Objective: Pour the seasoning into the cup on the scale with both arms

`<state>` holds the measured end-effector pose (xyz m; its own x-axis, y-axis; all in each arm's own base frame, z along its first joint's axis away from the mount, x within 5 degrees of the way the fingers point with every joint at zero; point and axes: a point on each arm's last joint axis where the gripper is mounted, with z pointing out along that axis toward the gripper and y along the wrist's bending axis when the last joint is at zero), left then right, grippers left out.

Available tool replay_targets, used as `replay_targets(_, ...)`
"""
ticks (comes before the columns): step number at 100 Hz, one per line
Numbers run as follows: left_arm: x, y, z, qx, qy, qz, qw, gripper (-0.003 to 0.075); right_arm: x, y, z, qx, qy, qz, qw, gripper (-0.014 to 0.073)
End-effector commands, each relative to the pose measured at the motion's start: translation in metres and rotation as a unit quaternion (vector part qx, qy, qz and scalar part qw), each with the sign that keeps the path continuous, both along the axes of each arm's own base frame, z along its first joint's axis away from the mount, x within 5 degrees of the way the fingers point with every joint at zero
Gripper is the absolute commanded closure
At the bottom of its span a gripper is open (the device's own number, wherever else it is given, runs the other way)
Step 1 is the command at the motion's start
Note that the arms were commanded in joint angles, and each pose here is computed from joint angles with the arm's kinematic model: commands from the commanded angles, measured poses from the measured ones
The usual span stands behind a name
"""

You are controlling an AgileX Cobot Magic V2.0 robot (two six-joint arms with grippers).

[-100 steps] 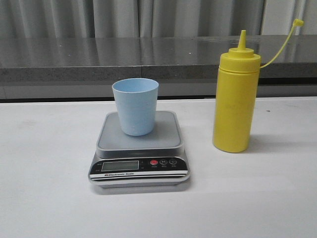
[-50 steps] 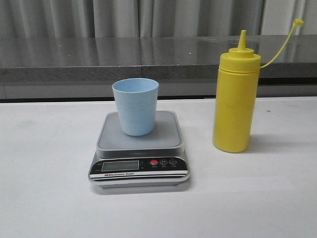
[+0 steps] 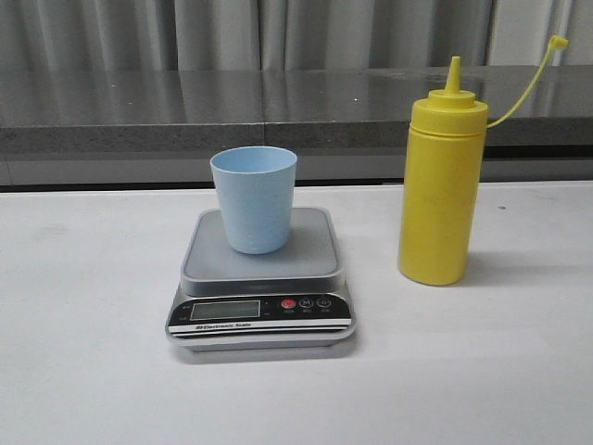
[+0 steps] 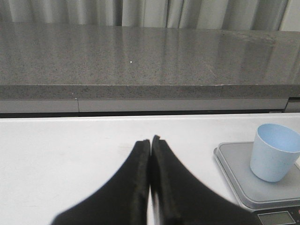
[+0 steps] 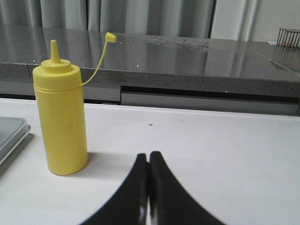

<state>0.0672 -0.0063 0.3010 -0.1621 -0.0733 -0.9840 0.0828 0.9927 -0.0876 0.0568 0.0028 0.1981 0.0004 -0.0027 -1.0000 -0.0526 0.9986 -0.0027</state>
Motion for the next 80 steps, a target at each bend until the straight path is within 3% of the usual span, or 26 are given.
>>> replay_targets(1, 0.002, 0.000, 0.007, -0.009, -0.042, 0.002, 0.999, 0.0740, -0.003, 0.000, 0.015, -0.001, -0.059, -0.002, 0.998, 0.0662)
replay_targets(24, 0.004, -0.001, -0.032, -0.012, -0.080, -0.001, 0.997, 0.0740, -0.003, 0.000, 0.015, -0.001, -0.059, -0.002, 0.998, 0.0662)
replay_targets(50, -0.005, 0.000, -0.085, -0.005, -0.061, 0.000, 0.998, 0.0740, -0.003, 0.000, 0.015, -0.001, -0.059, -0.002, 0.998, 0.0662)
replay_targets(80, -0.012, 0.003, -0.105, 0.006, -0.081, 0.013, 0.997, 0.0740, -0.003, 0.000, 0.015, -0.001, -0.059, -0.002, 0.998, 0.0662)
